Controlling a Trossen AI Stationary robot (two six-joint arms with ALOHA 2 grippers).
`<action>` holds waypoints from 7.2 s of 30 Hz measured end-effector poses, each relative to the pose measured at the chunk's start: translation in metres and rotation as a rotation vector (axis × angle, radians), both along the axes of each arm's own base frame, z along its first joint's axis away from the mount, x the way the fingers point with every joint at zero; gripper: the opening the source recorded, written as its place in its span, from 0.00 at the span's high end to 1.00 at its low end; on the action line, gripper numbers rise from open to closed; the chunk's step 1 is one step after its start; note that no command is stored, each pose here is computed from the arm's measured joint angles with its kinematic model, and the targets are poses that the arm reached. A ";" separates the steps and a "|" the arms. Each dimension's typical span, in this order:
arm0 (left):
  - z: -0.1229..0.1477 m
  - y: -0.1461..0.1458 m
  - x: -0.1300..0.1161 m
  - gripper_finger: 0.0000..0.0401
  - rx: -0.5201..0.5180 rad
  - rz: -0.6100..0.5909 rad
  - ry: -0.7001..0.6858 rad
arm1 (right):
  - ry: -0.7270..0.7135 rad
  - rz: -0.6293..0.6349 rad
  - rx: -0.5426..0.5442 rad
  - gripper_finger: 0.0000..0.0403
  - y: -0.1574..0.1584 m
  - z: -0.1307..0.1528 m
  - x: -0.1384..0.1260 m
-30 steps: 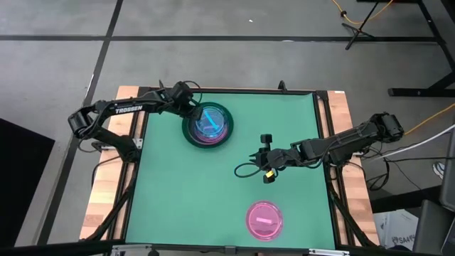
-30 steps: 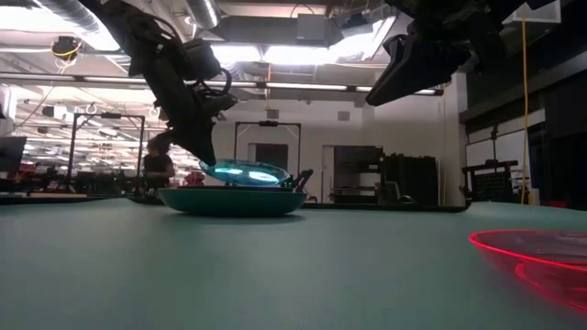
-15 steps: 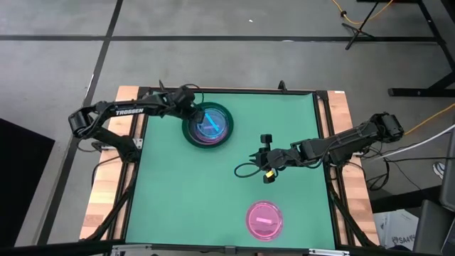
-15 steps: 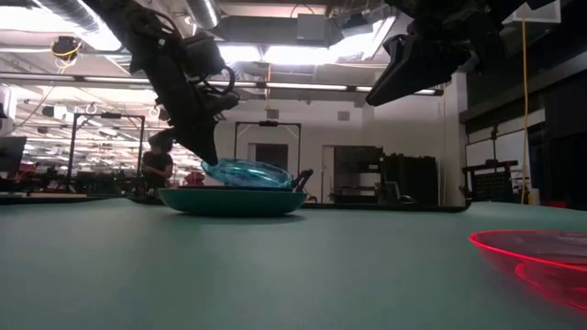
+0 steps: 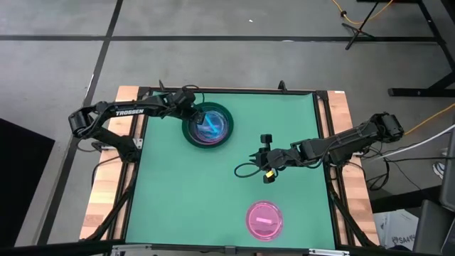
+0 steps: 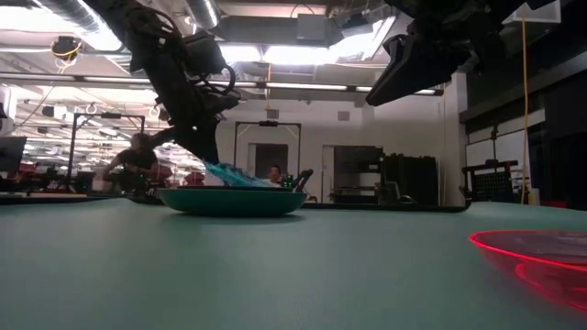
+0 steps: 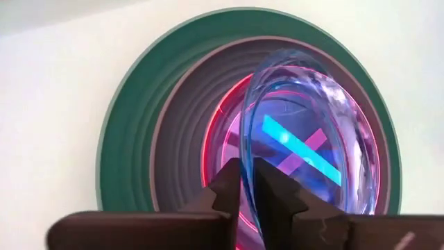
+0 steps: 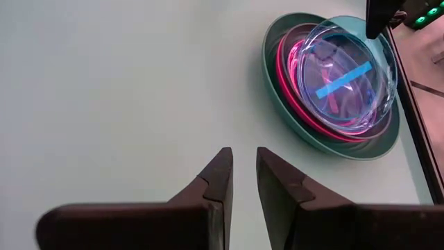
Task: Stack plastic plates
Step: Stack the blue plate on top of the light pink plate, then stack the light pink plate on top of the blue plate
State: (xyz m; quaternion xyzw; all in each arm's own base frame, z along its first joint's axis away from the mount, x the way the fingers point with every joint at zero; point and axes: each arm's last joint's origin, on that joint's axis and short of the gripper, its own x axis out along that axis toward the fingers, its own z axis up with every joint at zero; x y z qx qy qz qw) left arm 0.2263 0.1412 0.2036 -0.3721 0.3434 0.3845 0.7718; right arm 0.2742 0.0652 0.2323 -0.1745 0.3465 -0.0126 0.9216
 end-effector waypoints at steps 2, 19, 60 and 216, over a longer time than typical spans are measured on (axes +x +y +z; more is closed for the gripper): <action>0.000 0.000 0.000 0.89 0.000 0.001 0.001 | 0.000 0.000 0.000 0.86 0.000 0.000 0.000; 0.000 0.002 -0.001 0.85 0.107 -0.048 0.075 | 0.012 0.048 0.042 0.86 0.002 0.000 0.000; 0.011 -0.135 0.053 0.85 0.097 -0.674 -0.157 | 0.359 0.059 0.381 0.86 0.087 -0.019 -0.063; 0.010 -0.143 0.066 0.85 0.220 -0.401 -0.220 | -0.160 -0.400 0.149 1.00 -0.037 -0.080 0.027</action>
